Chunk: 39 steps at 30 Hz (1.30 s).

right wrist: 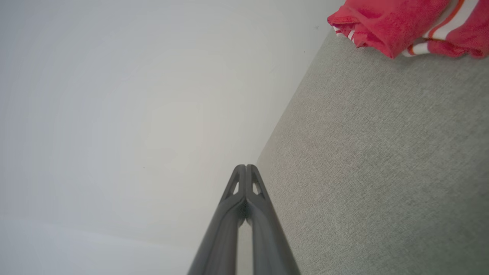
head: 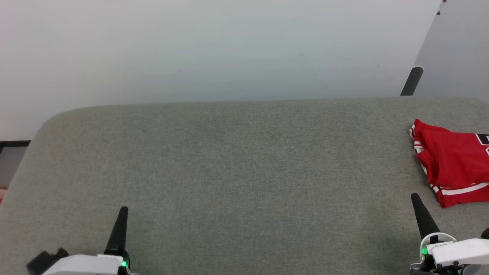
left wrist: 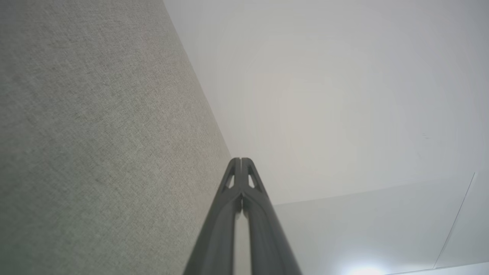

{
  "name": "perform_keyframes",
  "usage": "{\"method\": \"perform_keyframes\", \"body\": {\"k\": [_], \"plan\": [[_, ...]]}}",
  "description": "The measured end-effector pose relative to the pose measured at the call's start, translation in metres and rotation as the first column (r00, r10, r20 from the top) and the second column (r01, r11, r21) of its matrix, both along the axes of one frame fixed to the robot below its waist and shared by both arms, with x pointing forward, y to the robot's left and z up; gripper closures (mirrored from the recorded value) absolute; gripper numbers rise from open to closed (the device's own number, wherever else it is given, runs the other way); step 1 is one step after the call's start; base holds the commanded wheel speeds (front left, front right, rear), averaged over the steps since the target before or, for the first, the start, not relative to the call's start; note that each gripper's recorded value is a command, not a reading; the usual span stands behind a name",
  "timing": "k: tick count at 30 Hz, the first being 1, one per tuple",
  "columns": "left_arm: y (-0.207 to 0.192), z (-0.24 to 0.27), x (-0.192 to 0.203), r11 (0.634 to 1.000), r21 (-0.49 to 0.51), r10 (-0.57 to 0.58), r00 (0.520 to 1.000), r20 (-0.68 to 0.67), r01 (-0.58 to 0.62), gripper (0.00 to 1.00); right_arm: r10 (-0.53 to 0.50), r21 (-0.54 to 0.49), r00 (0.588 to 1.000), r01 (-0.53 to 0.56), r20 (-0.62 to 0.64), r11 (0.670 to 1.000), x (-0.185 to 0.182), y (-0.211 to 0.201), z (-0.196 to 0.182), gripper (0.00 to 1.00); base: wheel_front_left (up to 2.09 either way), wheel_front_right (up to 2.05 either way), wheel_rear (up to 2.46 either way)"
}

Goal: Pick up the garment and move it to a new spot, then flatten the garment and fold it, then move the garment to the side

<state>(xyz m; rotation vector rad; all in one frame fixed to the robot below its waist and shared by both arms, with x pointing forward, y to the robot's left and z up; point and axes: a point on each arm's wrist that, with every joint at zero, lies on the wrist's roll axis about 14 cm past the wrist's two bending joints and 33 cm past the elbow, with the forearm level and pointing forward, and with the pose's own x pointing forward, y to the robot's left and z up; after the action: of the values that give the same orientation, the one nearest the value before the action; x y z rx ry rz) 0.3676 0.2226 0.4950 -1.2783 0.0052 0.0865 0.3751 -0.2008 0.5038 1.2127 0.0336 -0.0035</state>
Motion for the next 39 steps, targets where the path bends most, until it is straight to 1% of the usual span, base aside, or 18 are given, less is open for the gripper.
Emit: {"method": "perform_keyframes", "body": {"k": [11,21,39], "plan": [[-0.006,0.002,0.006,0.996,-0.084,-0.012,1.0,0.011,0.013,1.0,-0.006,0.104,1.0,0.005,0.009,0.995,0.005,0.001,0.002,1.0,0.0,0.0,0.0],[-0.012,0.004,0.011,0.988,-0.154,-0.026,0.999,0.028,0.03,1.0,-0.012,0.186,1.0,0.011,0.007,0.982,0.007,0.0,0.001,1.0,0.0,0.0,0.0],[-0.021,0.008,0.019,0.964,-0.262,-0.042,0.998,0.049,0.053,1.0,-0.023,0.32,1.0,0.019,0.008,0.947,0.011,0.0,0.0,1.0,0.0,0.0,0.0]]}}
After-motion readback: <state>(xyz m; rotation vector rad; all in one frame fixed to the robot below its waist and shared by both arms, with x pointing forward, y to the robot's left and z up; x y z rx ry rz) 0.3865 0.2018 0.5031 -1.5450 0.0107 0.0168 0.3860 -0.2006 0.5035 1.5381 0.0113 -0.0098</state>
